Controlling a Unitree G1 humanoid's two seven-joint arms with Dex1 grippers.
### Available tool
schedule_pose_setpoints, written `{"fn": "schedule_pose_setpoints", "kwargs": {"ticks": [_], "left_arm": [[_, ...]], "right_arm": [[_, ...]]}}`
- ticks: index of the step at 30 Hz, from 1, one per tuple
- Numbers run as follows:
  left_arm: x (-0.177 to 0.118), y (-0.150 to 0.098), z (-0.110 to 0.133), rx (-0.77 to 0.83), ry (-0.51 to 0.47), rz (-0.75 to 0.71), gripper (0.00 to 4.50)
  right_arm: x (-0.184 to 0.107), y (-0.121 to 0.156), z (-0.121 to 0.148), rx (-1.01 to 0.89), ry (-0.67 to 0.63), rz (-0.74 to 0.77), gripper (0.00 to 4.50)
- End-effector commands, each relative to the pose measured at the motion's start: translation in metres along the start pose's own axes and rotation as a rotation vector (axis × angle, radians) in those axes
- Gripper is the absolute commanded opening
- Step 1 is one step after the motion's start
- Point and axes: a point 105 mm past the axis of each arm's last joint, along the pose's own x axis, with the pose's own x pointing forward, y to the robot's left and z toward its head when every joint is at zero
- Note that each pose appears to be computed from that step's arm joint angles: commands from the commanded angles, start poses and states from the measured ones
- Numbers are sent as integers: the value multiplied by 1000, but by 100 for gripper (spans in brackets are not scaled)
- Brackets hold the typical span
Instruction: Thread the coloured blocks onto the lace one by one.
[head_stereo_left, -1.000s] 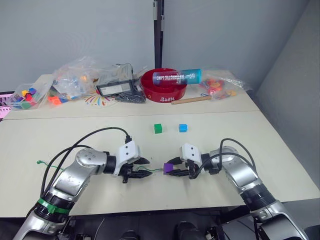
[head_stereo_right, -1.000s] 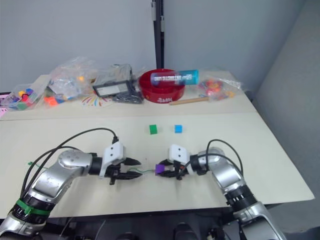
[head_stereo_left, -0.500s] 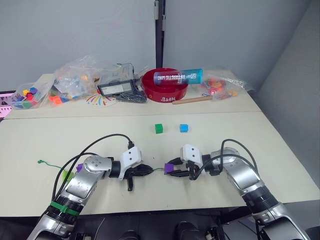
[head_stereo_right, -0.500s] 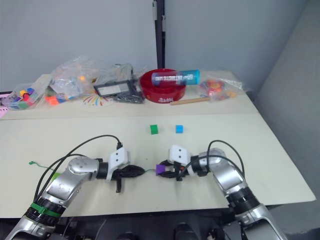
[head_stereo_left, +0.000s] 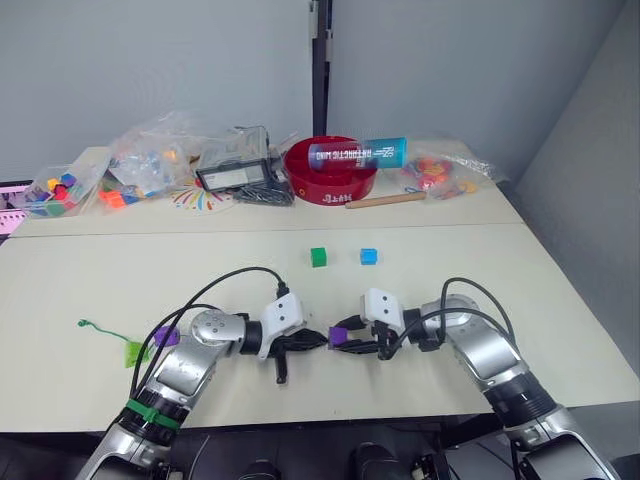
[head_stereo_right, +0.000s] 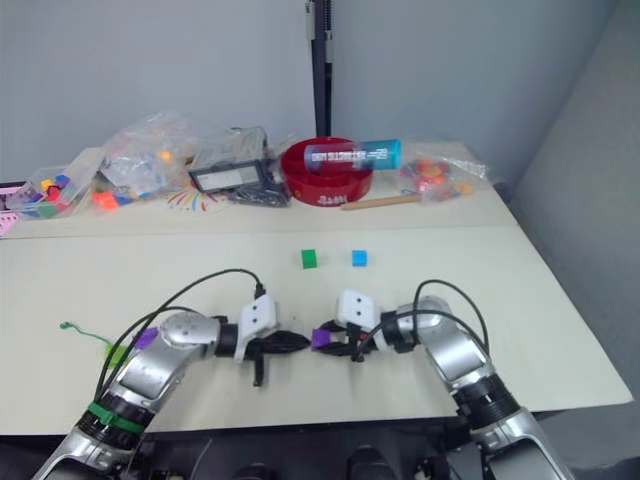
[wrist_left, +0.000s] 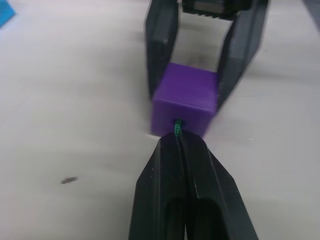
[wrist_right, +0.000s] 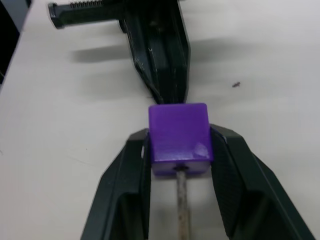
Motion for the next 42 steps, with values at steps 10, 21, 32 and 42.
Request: {"fn": "schedule_pose_setpoints", "kwargs": {"ticks": [10, 21, 32, 42], "left_arm": [[-13, -7, 16, -10, -50, -14, 221], [-3, -6, 22, 91, -39, -61, 450], [35, -8, 16, 102, -50, -124, 450], [33, -14, 19, 105, -74, -168, 122]], "right_arm": [[11, 9, 1, 16, -15, 41, 114], [-22, 2, 28, -1, -96, -49, 448], [-64, 11, 13, 45, -26, -135, 448], [-61, 11, -2, 61, 5, -161, 450]]}}
